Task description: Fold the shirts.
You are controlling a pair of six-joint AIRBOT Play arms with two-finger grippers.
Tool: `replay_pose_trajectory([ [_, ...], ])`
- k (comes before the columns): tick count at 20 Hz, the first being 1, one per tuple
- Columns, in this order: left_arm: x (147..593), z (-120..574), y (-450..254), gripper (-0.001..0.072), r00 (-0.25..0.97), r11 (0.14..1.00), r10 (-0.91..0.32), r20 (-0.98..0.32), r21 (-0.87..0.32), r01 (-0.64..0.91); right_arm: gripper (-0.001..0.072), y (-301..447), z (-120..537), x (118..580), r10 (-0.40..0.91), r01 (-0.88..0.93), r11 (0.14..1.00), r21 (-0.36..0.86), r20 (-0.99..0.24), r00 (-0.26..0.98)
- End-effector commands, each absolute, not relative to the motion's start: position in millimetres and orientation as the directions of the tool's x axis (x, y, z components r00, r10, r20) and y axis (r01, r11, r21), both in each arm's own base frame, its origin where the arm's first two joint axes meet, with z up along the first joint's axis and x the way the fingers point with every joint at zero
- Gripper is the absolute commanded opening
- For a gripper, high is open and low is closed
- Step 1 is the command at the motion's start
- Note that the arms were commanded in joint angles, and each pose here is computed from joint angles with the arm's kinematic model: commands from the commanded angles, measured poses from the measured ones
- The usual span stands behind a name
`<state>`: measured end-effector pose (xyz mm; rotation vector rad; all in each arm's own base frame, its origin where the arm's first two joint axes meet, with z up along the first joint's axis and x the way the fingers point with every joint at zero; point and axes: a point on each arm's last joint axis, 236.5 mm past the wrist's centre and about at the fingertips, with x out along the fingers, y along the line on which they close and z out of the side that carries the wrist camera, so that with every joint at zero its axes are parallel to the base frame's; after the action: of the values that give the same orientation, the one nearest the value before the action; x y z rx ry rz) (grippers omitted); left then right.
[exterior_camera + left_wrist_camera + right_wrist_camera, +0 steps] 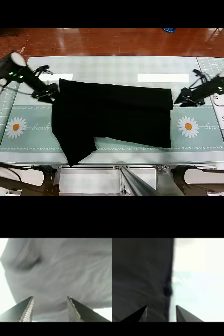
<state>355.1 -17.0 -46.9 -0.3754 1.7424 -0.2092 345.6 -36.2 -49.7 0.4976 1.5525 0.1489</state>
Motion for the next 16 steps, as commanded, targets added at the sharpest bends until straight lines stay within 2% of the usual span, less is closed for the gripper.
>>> replay_pose_trajectory([
  [1, 314, -45, 11, 0.0508, -0.047, 0.883, -0.413, -0.909, -0.388, -0.263, 0.0417, -61, -40, 324, 0.332, 0.342, 0.853, 0.394, -0.915, 0.228],
  [4, 268, -58, 7, 0.0509, 0.102, 0.718, -0.573, -0.813, -0.559, -0.415, 0.0417, -28, -50, 284, 0.385, 0.345, 0.801, 0.490, -0.862, 0.329],
  [7, 225, -74, 13, 0.0508, 0.136, 0.618, -0.611, -0.779, -0.578, -0.532, 0.0417, 11, -46, 267, 0.459, 0.327, 0.729, 0.601, -0.784, 0.418],
  [10, 212, -82, -3, 0.0509, 0.142, 0.570, -0.644, -0.752, -0.595, -0.567, 0.0416, 34, -35, 258, 0.531, 0.279, 0.691, 0.666, -0.731, 0.428],
  [12, 205, -88, -16, 0.0509, 0.088, 0.597, -0.655, -0.751, -0.585, -0.550, 0.0416, 38, -33, 256, 0.544, 0.276, 0.686, 0.673, -0.727, 0.419],
  [16, 191, -102, -20, 0.0508, -0.031, 0.699, -0.585, -0.810, -0.485, -0.526, 0.0416, 41, -29, 259, 0.558, 0.274, 0.667, 0.693, -0.709, 0.431],
])
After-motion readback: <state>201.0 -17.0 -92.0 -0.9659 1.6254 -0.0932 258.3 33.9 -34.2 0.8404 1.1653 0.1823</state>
